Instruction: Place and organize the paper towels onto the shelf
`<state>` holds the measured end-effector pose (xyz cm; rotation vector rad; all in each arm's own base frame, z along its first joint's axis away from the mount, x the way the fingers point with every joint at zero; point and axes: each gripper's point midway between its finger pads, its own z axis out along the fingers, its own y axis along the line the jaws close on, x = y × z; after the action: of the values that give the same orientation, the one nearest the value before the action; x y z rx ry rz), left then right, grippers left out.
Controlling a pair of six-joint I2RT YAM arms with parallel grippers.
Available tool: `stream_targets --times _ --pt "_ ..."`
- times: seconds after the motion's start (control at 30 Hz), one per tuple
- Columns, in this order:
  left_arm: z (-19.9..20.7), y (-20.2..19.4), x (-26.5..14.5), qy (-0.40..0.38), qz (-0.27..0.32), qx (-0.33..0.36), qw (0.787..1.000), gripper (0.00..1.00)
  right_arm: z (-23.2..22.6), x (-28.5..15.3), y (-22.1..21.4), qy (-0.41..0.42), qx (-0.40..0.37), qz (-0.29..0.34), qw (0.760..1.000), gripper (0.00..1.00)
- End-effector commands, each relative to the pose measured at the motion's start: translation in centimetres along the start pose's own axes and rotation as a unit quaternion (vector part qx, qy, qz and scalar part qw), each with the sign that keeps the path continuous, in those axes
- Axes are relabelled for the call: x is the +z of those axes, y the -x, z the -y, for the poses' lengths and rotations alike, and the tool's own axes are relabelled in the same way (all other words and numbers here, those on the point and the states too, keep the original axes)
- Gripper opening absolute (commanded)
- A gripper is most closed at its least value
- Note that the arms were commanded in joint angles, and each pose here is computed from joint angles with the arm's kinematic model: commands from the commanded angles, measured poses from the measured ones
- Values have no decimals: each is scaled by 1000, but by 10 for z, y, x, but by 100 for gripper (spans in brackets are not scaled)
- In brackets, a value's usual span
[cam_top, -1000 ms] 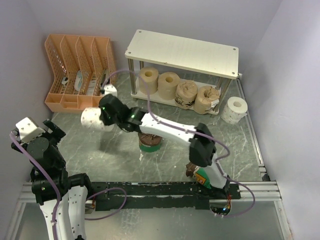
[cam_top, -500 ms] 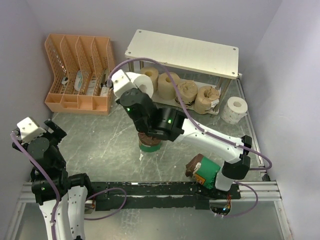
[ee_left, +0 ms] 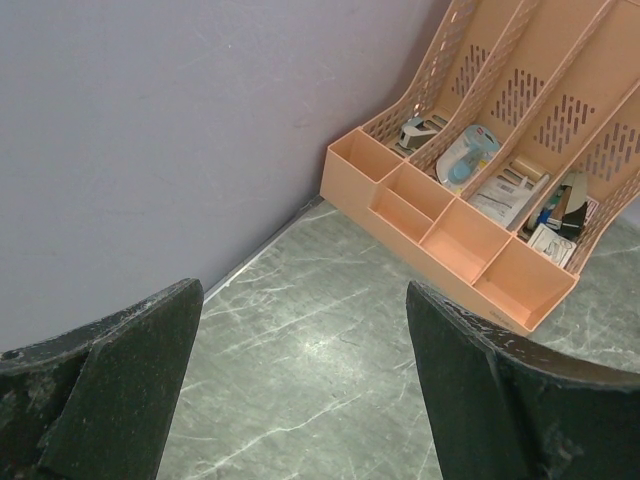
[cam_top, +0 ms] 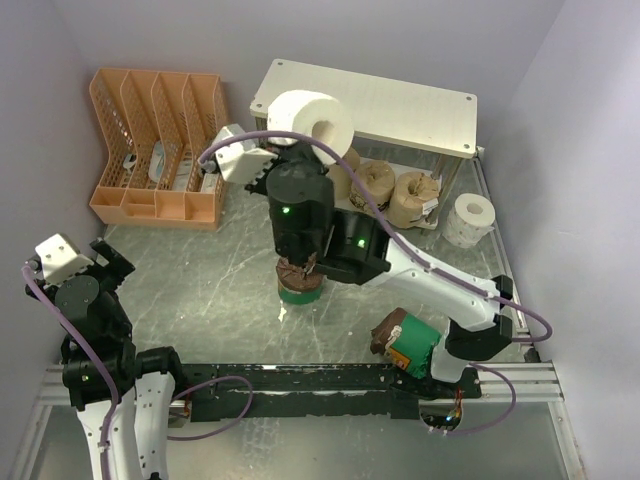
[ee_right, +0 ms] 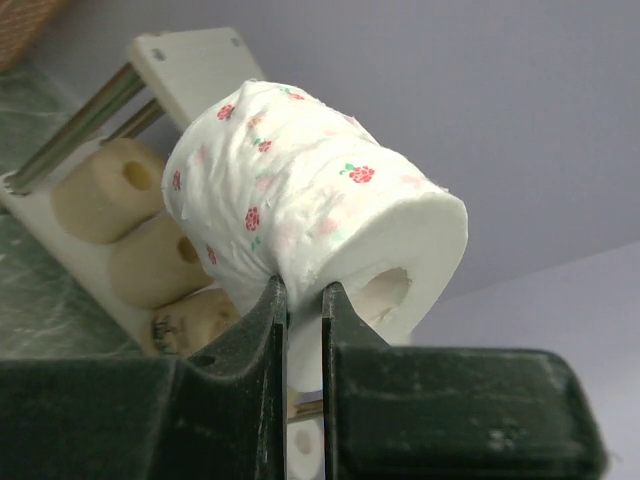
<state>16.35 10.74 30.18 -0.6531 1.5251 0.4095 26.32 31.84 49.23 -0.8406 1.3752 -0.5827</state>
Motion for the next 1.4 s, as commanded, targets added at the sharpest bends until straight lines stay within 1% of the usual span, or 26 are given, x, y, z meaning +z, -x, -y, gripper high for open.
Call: stream_targets --times 0.0,0.1,0.23,0.33,0.37,0.47,0.63,0.73,0.93,1.1,1.2,1.37 --pt "2 7 1 -5 18 -5 1000 94 85 -11 6 -58 -10 5 998 0" --pt "3 7 1 -8 16 -5 1000 94 116 -3 -4 -77 7 -3 997 0" --pt "5 6 1 -11 15 -5 1000 94 145 25 -38 -109 -3 -42 993 0" --pt "6 6 1 -13 13 -5 1000 94 155 51 -65 -117 -16 -69 991 0" --pt "6 6 0 -14 13 -5 1000 94 156 61 -71 -111 -17 -70 991 0" --pt "7 5 1 -15 12 -5 1000 94 169 85 -102 -118 -8 -95 988 0" --pt "8 4 1 -19 10 -4 1000 94 175 110 -134 -115 7 -113 987 0" --pt "8 3 2 -18 9 -4 1000 94 176 122 -158 -115 2 -137 984 0" --pt "9 2 2 -19 9 -4 1000 94 170 131 -181 -103 16 -154 983 0" --pt "9 1 3 -18 8 -3 1000 94 158 129 -195 -88 13 -172 981 0" --pt "8 1 3 -16 9 -4 1000 94 160 125 -203 -93 14 -175 980 0" --pt "8 1 3 -15 9 -4 1000 94 159 122 -207 -86 14 -178 980 0"
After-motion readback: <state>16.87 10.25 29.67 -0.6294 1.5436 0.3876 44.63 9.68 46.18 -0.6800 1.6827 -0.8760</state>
